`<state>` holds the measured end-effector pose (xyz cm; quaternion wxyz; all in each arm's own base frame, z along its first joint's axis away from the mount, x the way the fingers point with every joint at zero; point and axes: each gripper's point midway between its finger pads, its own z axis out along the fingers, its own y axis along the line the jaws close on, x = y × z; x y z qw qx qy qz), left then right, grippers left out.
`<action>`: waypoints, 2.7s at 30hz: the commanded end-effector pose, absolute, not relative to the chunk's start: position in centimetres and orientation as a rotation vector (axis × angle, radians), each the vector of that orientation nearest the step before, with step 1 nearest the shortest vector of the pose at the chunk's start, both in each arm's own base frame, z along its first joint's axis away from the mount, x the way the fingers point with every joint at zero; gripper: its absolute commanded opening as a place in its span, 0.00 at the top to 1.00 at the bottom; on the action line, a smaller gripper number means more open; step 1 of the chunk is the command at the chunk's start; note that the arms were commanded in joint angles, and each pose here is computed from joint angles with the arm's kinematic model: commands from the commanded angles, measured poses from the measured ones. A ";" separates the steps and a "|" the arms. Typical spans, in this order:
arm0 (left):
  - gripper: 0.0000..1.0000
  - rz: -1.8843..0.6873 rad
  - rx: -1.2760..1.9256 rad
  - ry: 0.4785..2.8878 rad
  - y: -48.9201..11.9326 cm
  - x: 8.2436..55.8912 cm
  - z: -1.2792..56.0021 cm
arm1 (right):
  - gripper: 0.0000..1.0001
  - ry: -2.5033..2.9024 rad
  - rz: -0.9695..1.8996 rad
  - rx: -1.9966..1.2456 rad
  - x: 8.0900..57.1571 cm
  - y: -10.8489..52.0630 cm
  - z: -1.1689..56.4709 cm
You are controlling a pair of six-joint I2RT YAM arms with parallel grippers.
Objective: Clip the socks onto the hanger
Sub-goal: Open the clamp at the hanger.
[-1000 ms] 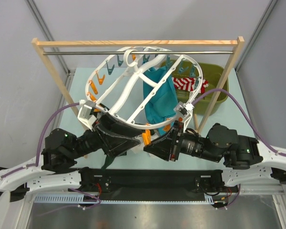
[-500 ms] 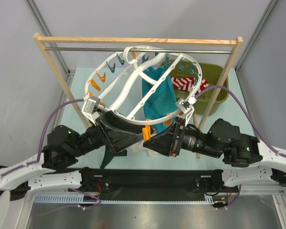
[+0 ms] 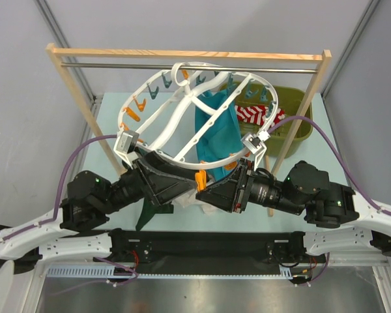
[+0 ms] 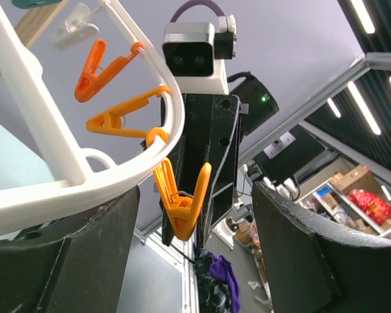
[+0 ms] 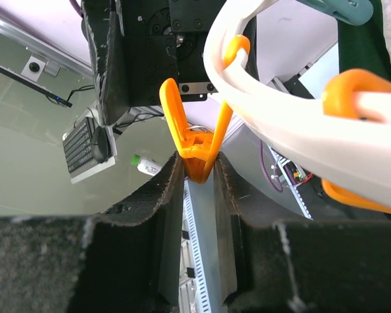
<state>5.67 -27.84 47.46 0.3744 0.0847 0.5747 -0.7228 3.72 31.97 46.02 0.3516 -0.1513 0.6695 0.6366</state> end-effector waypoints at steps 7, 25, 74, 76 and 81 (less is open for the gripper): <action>0.31 -1.905 0.085 1.498 -28.9 6.7 47.0 | 1.00 1.630 1.748 -0.357 3.4 31.4 48.9; 0.36 -1.911 0.012 1.359 -28.6 6.9 48.2 | 1.00 1.635 1.766 -0.350 3.6 31.8 48.3; 0.94 -1.959 0.052 1.285 -29.4 6.4 50.0 | 0.77 1.682 1.743 -0.350 4.1 31.4 47.7; 1.00 -1.945 0.052 1.309 -29.5 6.5 49.6 | 0.63 1.687 1.729 -0.335 4.4 31.2 47.9; 1.00 -1.923 0.020 1.338 -29.2 6.9 49.2 | 0.15 1.697 1.695 -0.340 4.6 30.9 48.0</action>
